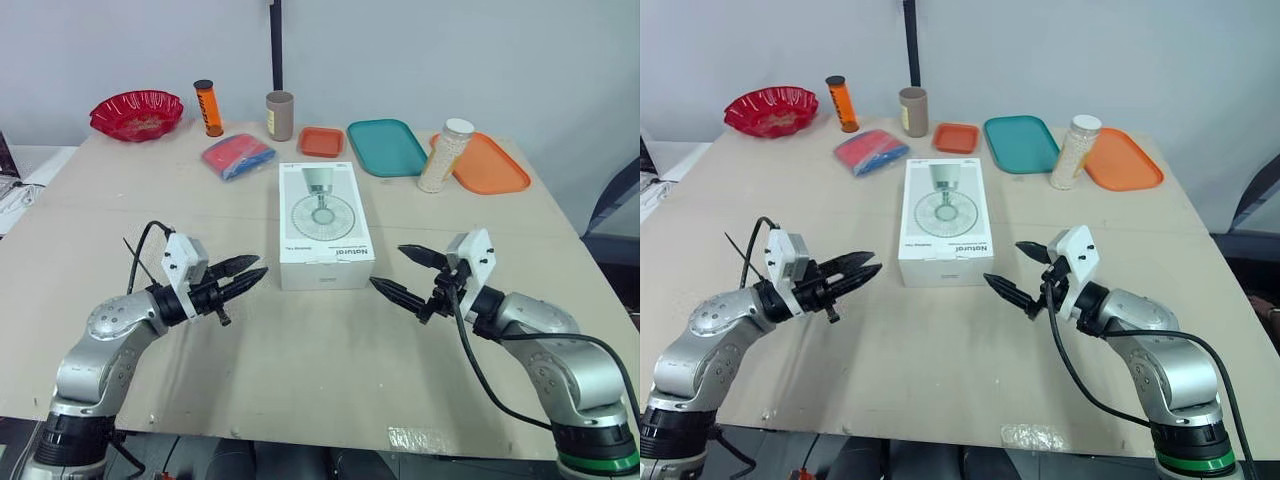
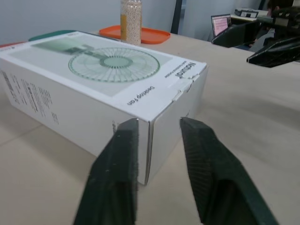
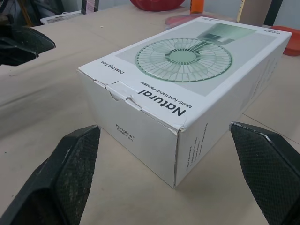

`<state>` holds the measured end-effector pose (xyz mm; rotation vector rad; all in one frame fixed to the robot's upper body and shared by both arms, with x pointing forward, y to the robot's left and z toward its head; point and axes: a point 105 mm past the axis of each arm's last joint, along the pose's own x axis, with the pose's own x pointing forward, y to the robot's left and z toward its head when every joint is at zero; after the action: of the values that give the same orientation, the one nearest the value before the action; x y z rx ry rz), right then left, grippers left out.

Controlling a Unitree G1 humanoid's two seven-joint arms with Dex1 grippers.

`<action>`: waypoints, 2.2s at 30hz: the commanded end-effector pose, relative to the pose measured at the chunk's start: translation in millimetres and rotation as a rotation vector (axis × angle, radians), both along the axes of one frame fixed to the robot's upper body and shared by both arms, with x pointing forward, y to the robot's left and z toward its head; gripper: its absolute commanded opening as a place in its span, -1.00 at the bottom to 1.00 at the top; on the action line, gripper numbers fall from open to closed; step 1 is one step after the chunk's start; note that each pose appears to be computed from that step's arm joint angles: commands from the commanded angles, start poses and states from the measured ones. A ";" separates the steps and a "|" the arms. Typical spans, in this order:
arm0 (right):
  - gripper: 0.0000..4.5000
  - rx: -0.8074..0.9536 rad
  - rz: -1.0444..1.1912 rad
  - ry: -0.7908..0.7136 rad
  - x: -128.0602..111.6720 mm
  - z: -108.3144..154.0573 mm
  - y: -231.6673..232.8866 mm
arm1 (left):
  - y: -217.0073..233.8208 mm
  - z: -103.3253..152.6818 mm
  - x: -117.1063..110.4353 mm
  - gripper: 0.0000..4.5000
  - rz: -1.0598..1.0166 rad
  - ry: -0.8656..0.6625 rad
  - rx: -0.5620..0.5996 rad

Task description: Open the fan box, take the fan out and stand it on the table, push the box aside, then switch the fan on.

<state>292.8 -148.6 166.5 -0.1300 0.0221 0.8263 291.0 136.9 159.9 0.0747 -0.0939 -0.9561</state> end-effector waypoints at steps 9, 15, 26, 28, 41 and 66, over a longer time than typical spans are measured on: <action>1.00 -0.075 -0.021 -0.125 1.5 30.5 13.1 | -38.4 26.1 43.1 -0.99 -0.116 -0.136 0.033; 1.00 -0.199 0.008 -0.154 4.0 25.0 26.9 | -53.4 15.9 63.1 -0.99 -0.095 -0.181 0.138; 1.00 -0.365 0.047 -0.212 26.2 24.2 52.4 | -55.8 6.0 72.8 -0.99 -0.057 -0.207 0.223; 1.00 -0.387 0.063 -0.216 29.4 22.7 55.6 | -56.8 6.0 72.5 -0.99 -0.057 -0.208 0.219; 1.00 -0.444 0.058 -0.229 46.4 19.6 58.1 | -61.1 2.4 67.0 -0.99 -0.062 -0.201 0.194; 1.00 -0.249 -0.014 -0.169 55.1 47.3 48.3 | -64.1 -14.0 60.4 -0.99 -0.105 -0.187 0.240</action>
<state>354.0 -95.2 189.1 -0.4831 0.0457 0.7953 354.4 75.0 157.5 0.3680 -0.1991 -1.0362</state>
